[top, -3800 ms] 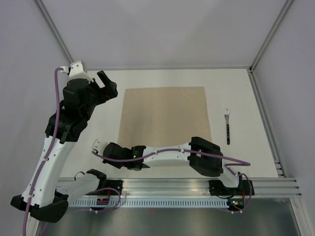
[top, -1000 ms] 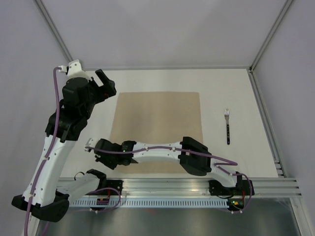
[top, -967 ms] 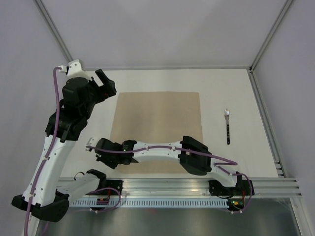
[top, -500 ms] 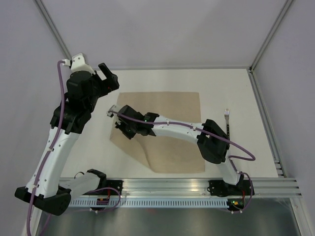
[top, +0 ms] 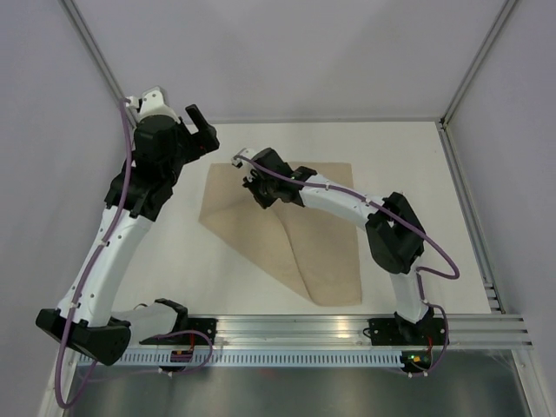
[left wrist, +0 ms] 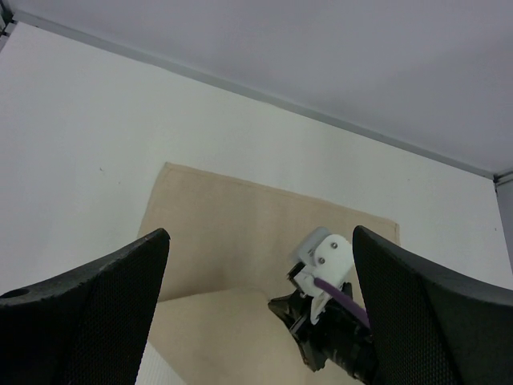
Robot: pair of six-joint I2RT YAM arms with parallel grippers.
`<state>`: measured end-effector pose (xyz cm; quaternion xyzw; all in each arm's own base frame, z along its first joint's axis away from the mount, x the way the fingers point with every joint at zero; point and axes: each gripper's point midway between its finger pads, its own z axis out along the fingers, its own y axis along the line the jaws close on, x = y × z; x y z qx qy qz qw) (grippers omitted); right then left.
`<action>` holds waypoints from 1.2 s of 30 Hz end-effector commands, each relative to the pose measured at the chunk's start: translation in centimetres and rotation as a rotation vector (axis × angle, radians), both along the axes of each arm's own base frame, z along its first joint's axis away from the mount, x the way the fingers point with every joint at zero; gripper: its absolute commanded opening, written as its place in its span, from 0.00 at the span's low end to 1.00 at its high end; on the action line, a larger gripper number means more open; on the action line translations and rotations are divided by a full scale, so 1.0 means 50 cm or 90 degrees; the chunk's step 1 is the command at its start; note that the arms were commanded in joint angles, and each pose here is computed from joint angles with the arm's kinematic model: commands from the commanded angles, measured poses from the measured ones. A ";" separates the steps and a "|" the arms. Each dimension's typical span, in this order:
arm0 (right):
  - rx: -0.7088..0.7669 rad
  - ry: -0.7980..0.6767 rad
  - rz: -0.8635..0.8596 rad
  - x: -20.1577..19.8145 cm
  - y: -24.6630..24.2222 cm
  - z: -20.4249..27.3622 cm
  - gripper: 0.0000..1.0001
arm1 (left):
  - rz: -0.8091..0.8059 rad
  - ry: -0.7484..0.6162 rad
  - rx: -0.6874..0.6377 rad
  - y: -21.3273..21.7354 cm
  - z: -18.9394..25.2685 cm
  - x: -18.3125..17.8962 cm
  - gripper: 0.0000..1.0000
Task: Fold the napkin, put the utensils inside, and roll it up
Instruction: Fold the napkin at the center of the board.
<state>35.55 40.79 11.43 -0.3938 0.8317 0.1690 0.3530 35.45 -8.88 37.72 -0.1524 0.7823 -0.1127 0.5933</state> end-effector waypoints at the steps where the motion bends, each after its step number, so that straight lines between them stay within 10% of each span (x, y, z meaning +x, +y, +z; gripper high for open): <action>1: 0.027 -0.048 0.001 0.037 -0.032 0.067 0.00 | -0.007 -0.037 -0.035 -0.012 0.039 0.019 1.00; 36: -0.004 -0.091 -0.179 0.239 -0.322 0.041 0.01 | -0.001 0.115 -0.008 -0.084 -0.306 0.306 0.99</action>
